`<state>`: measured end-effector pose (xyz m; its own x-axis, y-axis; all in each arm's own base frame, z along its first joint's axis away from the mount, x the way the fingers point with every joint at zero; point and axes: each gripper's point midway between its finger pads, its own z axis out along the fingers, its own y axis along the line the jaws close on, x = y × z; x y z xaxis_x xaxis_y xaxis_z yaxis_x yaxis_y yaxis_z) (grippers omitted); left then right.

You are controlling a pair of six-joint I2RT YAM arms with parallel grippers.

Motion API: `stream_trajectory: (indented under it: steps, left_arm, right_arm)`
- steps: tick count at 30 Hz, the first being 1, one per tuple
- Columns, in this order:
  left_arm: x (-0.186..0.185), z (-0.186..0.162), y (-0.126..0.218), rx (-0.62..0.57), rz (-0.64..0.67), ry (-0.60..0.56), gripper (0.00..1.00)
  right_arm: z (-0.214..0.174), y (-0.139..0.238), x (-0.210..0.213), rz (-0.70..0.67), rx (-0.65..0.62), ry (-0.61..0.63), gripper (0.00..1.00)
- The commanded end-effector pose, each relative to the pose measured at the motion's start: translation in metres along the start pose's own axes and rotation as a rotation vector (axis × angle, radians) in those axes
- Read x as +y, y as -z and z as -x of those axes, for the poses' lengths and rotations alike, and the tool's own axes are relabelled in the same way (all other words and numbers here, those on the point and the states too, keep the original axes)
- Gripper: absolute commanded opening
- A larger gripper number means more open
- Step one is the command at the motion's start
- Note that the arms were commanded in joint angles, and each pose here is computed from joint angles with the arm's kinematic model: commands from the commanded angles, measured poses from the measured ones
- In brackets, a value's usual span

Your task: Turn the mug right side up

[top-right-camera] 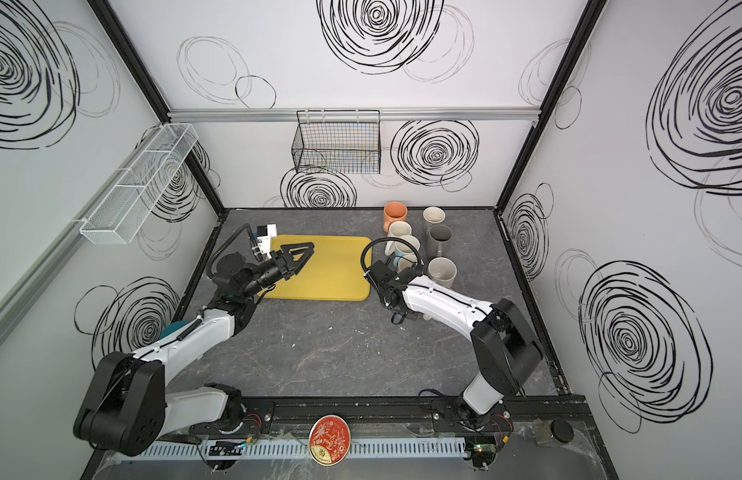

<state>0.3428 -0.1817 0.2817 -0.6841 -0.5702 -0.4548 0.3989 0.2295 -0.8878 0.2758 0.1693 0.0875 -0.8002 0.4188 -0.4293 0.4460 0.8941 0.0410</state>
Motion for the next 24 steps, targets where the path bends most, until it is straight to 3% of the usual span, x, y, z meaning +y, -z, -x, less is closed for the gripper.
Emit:
stream_trajectory:
  steps: [1, 15, 18, 21, 24]
  left_arm:
    - [-0.007, 0.0, 0.01, 0.003, -0.016, -0.051, 0.59]
    - [-0.002, 0.009, 0.039, -0.029, 0.05, -0.093, 0.6]
    - [0.0, 0.015, 0.046, -0.042, 0.082, -0.12, 0.61]
    - [0.019, 0.023, 0.056, -0.043, 0.221, -0.134, 0.65]
    - [0.029, 0.029, 0.062, 0.014, 0.367, -0.228, 0.67]
  right_arm:
    - [0.023, 0.01, 0.018, 0.067, -0.063, -0.066, 0.38]
    - [0.033, 0.044, 0.027, 0.167, -0.076, -0.085, 0.49]
    - [0.038, 0.059, 0.029, 0.203, -0.094, -0.044, 0.5]
    - [0.05, 0.08, 0.026, 0.211, -0.149, -0.007, 0.51]
    - [0.069, 0.103, 0.024, 0.222, -0.233, 0.049, 0.52]
